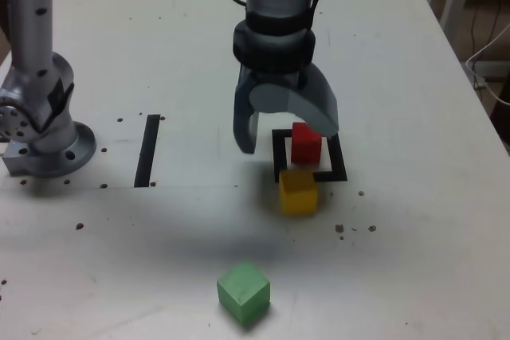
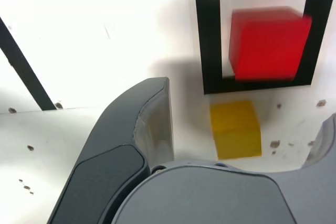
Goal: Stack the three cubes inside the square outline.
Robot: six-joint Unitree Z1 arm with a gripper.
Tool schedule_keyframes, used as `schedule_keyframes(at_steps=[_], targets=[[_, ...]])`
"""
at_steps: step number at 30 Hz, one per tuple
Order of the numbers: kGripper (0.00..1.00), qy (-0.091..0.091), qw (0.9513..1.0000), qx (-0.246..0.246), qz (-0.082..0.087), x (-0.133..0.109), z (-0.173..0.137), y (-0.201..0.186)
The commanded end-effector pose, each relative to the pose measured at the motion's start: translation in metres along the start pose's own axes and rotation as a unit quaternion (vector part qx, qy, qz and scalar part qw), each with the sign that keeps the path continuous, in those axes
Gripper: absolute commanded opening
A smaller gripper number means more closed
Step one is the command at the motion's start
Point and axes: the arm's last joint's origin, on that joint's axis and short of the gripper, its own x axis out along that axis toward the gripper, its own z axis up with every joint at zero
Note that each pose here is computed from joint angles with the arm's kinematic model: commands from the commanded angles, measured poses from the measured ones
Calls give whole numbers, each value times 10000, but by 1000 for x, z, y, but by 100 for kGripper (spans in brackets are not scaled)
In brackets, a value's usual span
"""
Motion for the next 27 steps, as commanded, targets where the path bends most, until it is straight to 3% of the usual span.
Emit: schedule_keyframes(at_steps=[1, 14, 27], targets=[[99, -8, 10000, 27, -30, -1, 0, -7], [99, 135, 9997, 78, -177, 11, 12, -40], [97, 383, 9991, 88, -153, 33, 31, -45]])
